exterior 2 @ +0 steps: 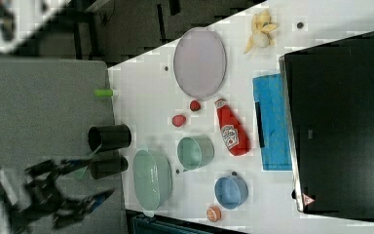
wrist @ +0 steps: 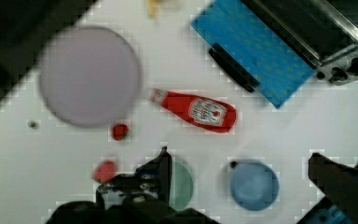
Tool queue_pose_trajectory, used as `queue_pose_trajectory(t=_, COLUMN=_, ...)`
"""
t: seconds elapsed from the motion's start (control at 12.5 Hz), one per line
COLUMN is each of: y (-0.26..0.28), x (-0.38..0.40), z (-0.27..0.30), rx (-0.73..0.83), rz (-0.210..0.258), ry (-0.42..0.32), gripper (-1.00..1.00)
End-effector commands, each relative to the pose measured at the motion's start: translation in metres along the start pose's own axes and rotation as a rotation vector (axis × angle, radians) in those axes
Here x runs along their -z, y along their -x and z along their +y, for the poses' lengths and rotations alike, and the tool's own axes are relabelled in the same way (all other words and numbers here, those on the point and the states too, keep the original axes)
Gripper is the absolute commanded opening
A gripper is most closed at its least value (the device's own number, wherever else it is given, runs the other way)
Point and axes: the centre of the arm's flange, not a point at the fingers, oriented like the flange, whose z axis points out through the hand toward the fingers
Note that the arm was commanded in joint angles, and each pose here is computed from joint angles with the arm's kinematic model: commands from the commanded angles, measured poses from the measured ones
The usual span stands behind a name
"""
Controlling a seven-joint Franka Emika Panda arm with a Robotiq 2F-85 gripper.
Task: Pick Ketchup from the table and place in oven.
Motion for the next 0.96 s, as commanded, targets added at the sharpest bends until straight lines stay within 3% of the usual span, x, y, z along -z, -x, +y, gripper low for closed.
queue_pose_trajectory(t=0.08, y=-0.004, x=-0.142, z=-0.02, rx=0.198, rz=-0.17, ry=0.128, gripper=1.0)
queue_pose_trajectory(t=0.32, y=-0.012, x=-0.216, z=-0.029, rx=0.354, rz=-0.177, ry=0.114, gripper=1.0)
queue_pose_trajectory(t=0.64, y=-0.012, x=-0.311, z=-0.033, rx=0.628, rz=-0.221, ry=0.104, gripper=1.0)
queue_pose_trajectory(t=0.96, y=-0.017, x=-0.379, z=-0.04, rx=0.919, rz=-0.189, ry=0.058, gripper=1.0)
